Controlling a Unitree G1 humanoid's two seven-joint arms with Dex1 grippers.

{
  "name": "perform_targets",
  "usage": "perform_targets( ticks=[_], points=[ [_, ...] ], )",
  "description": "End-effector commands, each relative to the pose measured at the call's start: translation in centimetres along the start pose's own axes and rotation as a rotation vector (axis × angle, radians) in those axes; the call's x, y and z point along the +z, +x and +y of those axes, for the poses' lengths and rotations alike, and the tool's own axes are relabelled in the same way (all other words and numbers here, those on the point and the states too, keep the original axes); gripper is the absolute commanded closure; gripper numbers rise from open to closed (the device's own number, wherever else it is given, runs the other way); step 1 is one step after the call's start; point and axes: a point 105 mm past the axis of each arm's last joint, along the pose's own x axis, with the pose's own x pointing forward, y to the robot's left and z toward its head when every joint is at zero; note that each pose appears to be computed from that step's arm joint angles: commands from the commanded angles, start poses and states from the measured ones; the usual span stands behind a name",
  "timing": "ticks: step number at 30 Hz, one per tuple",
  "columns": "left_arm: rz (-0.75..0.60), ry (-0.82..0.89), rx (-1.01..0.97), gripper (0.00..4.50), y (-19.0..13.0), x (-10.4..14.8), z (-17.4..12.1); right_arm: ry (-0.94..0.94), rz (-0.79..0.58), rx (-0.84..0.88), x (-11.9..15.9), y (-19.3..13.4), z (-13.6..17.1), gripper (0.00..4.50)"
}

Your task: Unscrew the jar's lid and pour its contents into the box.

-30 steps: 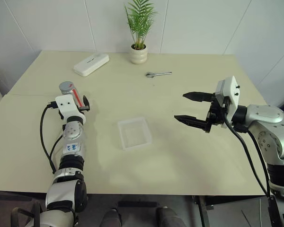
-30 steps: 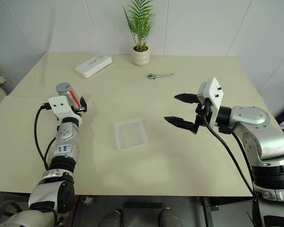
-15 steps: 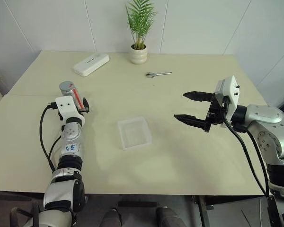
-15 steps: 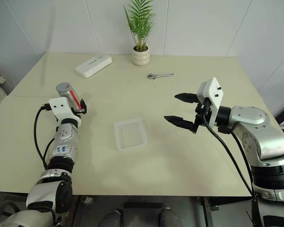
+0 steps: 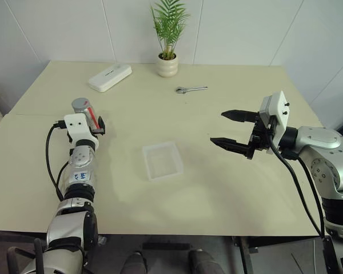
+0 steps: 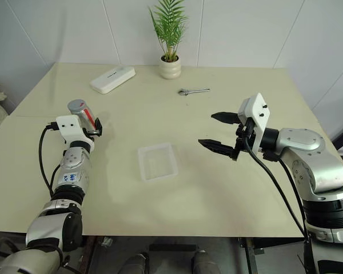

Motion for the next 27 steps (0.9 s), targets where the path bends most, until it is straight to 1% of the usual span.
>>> perform_targets(
  ticks=[1, 13, 20, 27],
  points=[
    [-0.080, 0.023, -0.004, 0.05, 0.7, 2.4, 0.1, -0.039, -0.020, -0.014, 1.0, -0.3, 0.0, 0.00],
    [-0.089, 0.029, 0.022, 0.05, 0.9, 2.9, 0.8, -0.033, -0.021, 0.001, 1.0, -0.4, 0.3, 0.00],
    [-0.089, 0.026, 0.044, 0.05, 1.0, 3.1, 1.2, 0.019, -0.032, 0.107, 1.3, -0.6, 1.9, 0.00],
    [-0.069, 0.023, 0.074, 0.05, 1.2, 2.9, 1.5, 0.004, -0.031, 0.071, 1.3, -0.5, 1.3, 0.00]
  ],
)
